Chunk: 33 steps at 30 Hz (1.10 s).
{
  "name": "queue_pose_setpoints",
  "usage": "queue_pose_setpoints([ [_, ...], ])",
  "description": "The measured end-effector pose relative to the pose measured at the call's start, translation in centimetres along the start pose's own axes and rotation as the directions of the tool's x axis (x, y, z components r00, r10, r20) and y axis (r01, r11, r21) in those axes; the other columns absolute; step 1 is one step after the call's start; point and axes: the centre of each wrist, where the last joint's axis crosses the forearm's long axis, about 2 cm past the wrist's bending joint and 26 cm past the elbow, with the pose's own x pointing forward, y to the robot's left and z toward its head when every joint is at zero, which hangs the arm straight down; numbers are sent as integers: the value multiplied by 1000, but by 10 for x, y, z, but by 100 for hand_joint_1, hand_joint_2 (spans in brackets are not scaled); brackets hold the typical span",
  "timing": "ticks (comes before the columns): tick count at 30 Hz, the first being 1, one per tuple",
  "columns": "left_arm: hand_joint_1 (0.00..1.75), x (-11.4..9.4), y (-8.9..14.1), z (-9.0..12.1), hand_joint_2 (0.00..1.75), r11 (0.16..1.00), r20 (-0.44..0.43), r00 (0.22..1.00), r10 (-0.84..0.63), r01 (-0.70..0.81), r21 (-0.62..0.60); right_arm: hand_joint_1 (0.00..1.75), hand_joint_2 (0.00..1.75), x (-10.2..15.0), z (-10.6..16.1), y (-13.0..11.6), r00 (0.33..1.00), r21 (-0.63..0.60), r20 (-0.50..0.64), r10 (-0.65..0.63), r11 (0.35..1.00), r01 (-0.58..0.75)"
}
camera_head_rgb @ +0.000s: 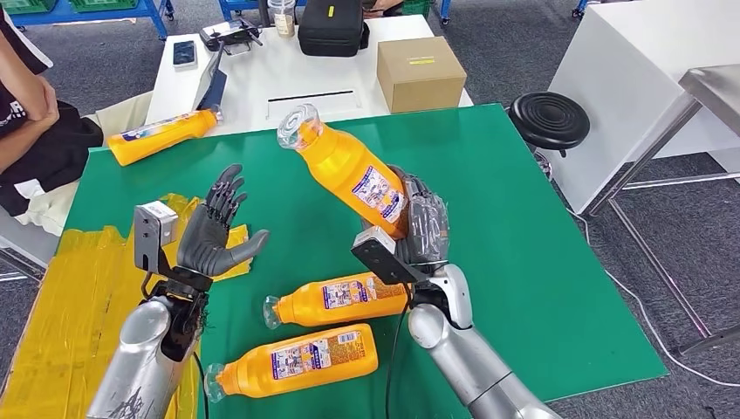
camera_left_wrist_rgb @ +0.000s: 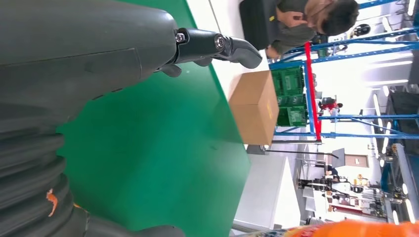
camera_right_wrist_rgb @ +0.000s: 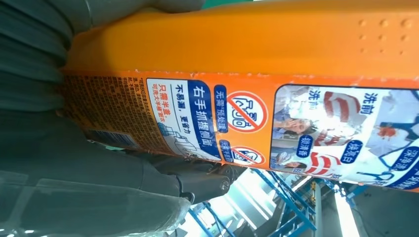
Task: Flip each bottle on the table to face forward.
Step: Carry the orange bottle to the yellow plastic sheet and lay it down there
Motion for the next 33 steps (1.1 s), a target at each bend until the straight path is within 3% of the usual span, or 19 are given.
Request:
queue_pose_setpoints([
  [13, 0, 18, -13, -24, 175, 997, 42, 999, 1, 2, -81, 175, 175, 8, -5, 16, 999, 40, 1, -35, 999, 35],
  [24, 0, 17, -30, -28, 175, 989, 37, 999, 38, -32, -144, 175, 175, 38, -22, 46, 994, 106, 47, -103, 990, 97],
  [33, 0, 18, -36, -31, 175, 985, 39, 995, 93, -86, -149, 175, 175, 65, -41, 68, 988, 150, 127, -91, 986, 72],
])
